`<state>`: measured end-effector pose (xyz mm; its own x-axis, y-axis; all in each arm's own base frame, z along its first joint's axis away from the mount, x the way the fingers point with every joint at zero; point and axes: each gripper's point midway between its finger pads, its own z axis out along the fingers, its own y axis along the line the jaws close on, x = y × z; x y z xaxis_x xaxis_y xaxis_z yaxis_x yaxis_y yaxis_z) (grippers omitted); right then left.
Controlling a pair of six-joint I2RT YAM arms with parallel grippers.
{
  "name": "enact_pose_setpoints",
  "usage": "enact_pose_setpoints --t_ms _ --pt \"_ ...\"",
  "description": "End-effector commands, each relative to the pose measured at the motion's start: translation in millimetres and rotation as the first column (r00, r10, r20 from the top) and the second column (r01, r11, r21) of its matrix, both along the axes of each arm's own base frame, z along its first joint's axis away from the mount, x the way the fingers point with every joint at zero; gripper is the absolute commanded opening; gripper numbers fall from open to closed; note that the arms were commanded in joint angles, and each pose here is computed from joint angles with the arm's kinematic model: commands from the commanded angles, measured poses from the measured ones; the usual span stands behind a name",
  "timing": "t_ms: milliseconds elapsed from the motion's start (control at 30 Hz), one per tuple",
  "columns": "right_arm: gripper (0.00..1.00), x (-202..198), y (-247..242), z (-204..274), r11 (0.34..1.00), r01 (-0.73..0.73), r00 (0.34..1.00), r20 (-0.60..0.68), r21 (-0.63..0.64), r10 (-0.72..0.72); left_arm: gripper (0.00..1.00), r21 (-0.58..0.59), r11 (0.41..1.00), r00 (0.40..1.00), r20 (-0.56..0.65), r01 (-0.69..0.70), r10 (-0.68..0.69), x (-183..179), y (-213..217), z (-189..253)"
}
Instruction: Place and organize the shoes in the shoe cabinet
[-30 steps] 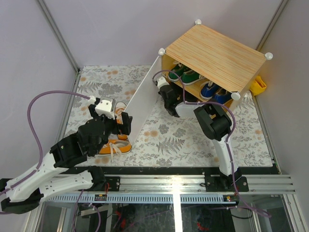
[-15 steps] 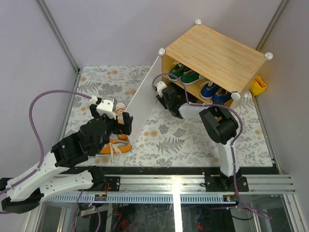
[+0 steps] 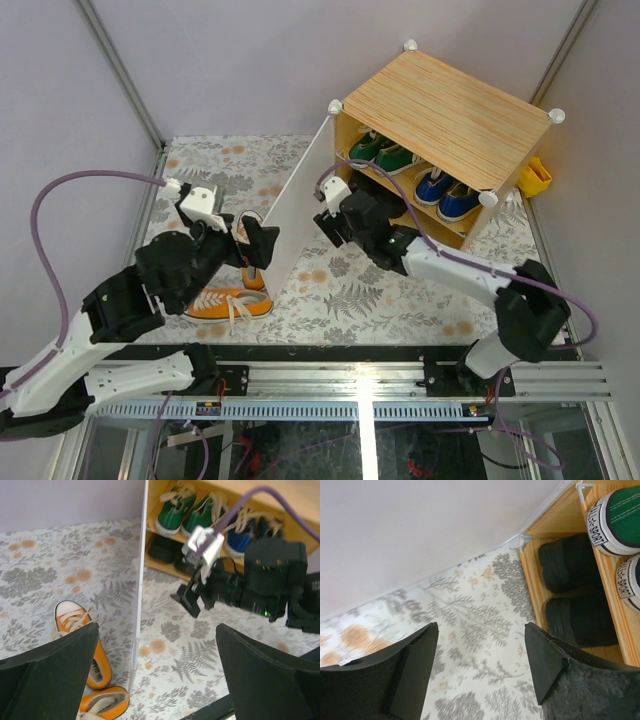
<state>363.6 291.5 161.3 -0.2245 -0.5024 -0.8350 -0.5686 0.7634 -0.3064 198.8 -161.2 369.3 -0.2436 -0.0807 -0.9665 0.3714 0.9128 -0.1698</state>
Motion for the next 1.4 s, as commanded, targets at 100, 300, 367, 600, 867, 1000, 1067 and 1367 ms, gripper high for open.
enact_pose_setpoints --t_ms 100,300,367,600,867,1000,1067,1367 --pt "0.78 -84 3 60 0.985 -0.125 0.99 -0.045 0.119 0.131 1.0 -0.178 0.983 0.997 0.048 -0.051 0.06 -12 30 60" --pt "0.77 -149 40 117 0.916 -0.342 0.935 -0.023 0.211 0.355 1.0 -0.382 0.919 0.988 0.077 -0.094 0.133 -33 78 93" --pt "0.77 -164 57 131 0.896 -0.394 0.914 -0.014 0.207 0.405 0.99 -0.393 0.915 0.989 0.07 -0.095 0.133 -37 84 95" --pt "0.77 -228 132 161 0.794 -0.592 0.803 0.023 0.137 0.595 0.95 -0.409 0.905 0.99 0.02 -0.121 0.142 -41 90 81" --pt "0.77 -257 186 96 0.719 -0.689 0.709 -0.119 0.092 0.695 0.88 -0.472 0.869 0.981 0.039 -0.149 0.189 -50 118 89" --pt "0.76 -263 202 44 0.702 -0.711 0.678 -0.226 0.04 0.7 0.88 -0.48 0.864 0.979 0.045 -0.154 0.2 -53 125 87" --pt "0.76 -260 208 22 0.701 -0.714 0.678 -0.247 0.002 0.692 0.87 -0.487 0.86 0.978 0.047 -0.154 0.201 -54 127 86" --pt "0.76 -232 225 -37 0.684 -0.71 0.699 -0.284 -0.166 0.656 0.86 -0.507 0.854 0.983 0.06 -0.118 0.172 -59 128 83"
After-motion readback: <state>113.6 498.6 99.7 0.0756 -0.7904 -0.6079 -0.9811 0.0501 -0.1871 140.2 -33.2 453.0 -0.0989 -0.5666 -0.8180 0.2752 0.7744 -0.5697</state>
